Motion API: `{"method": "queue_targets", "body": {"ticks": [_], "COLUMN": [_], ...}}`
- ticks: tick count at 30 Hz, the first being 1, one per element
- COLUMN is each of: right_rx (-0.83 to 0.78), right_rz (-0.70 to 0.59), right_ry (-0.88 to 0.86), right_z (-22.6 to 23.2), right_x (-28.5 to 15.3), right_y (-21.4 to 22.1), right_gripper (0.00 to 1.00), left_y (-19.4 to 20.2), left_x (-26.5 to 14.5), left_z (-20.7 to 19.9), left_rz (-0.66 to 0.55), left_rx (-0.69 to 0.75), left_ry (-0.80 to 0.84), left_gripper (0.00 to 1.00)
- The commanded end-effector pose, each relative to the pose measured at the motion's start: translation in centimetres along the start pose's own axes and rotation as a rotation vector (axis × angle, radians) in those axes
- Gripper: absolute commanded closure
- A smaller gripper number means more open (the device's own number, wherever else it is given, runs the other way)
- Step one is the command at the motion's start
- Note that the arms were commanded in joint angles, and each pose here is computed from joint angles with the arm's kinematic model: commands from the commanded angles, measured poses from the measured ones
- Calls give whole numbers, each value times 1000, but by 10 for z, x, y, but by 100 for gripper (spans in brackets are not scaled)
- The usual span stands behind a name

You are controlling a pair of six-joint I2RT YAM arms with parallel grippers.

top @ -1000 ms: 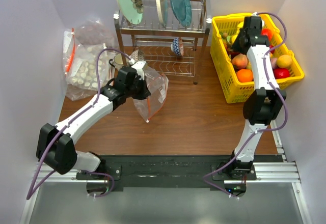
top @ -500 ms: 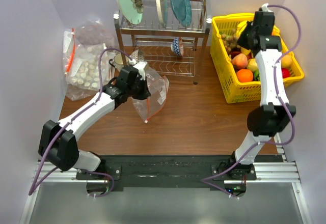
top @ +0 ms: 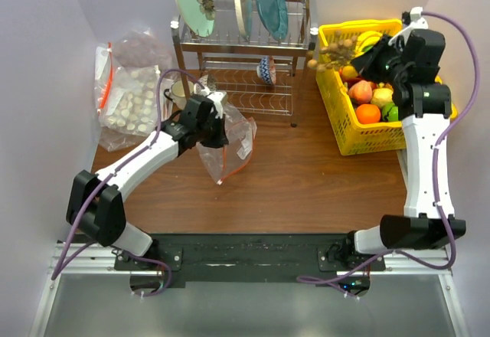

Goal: Place the food in the zip-top bag and seal the zipper
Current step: Place the fake fruit in the zipper food storage bag.

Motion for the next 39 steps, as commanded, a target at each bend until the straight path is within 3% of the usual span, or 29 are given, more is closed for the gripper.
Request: {"method": "queue_targets", "body": {"ticks": [1,5,9,16,22,26,39], "right_rx": [44,43,28,24,23,25,-56], "right_rz": [16,65,200,266,371,420,495], "right_ry": [-377,-579,-780,-956,-1033,-1018,-627], "right_z": [65,116,158,171,172,168,121], "right_x": [-25,-46,-63,-93,-94,-82,-4], "right_y": [12,44,103,150,187,206,259], "right_gripper": [100,100,100,100,100,100,100], "left_y": [-16,-18,-21,-31,-36,-36,-38], "left_x": [-2,0,2,3,-7,-15,-47], "left_z": [-12,-14,-19,-30,-41,-48,-57], "left_rz": [-4,13,24,39,35,35,33], "left_rx": [48,50,40,38,44,43,58], "left_ry": [23,24,38,64,112,150,178], "left_gripper": [100,100,100,100,100,100,100]}}
Point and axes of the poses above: each gripper's point midway between its finger pads, its own x axis out along the fingers, its own z axis along the line the jaws close on, y = z × x, the point moved 2 cm from there along -x, back along the fingers, and after that the axes turned 10 degrees about -x, right-handed, at the moved point
